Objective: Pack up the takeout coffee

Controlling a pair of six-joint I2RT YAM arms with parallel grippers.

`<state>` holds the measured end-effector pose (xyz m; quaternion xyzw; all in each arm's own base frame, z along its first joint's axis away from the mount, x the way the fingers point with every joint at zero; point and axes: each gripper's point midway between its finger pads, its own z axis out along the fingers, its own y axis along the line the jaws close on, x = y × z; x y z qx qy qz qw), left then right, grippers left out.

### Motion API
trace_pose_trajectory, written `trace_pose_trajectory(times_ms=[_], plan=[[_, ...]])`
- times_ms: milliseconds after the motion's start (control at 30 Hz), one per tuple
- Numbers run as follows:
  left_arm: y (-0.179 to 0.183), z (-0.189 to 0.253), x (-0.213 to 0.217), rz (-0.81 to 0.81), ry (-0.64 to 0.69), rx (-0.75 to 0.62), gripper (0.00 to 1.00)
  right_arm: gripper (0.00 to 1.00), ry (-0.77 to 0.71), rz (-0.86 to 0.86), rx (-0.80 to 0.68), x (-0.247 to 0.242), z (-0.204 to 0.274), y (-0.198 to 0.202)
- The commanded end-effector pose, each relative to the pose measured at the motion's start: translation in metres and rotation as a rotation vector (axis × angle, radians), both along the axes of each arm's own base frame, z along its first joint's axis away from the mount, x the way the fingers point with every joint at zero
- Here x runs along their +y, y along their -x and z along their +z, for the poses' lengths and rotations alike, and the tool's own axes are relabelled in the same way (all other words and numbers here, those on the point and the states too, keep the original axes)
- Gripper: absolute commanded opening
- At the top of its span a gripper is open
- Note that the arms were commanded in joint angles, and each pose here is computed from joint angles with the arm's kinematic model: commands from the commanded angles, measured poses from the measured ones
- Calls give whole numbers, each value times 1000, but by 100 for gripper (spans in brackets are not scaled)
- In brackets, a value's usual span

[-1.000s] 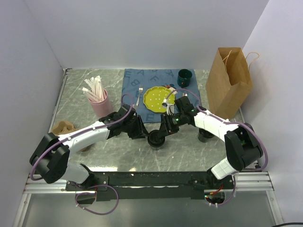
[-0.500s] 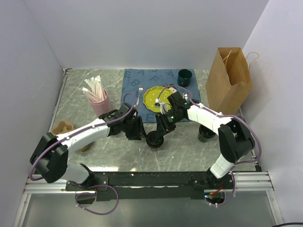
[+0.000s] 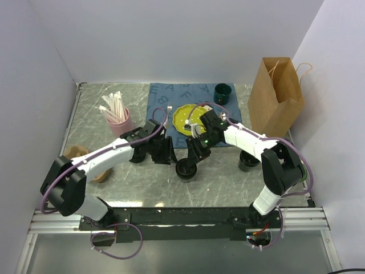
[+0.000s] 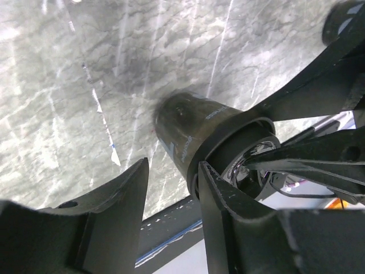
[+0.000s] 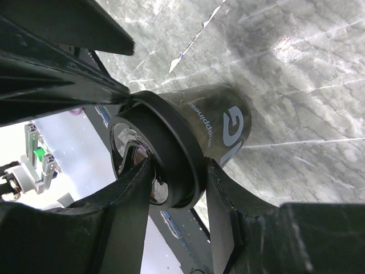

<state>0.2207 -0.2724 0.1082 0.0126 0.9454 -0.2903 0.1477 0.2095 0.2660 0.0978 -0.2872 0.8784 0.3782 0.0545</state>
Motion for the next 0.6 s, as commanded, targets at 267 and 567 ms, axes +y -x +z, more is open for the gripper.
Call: trace_pose_trajectory(times_ms=[267,567], plan=[[-7,7,-20,-92,94,-56,45,37,159,28,-23,-19,-34,-1],[6,-51,-5,-33,-27,105,33,35,181,18,-31,-24,-47,0]])
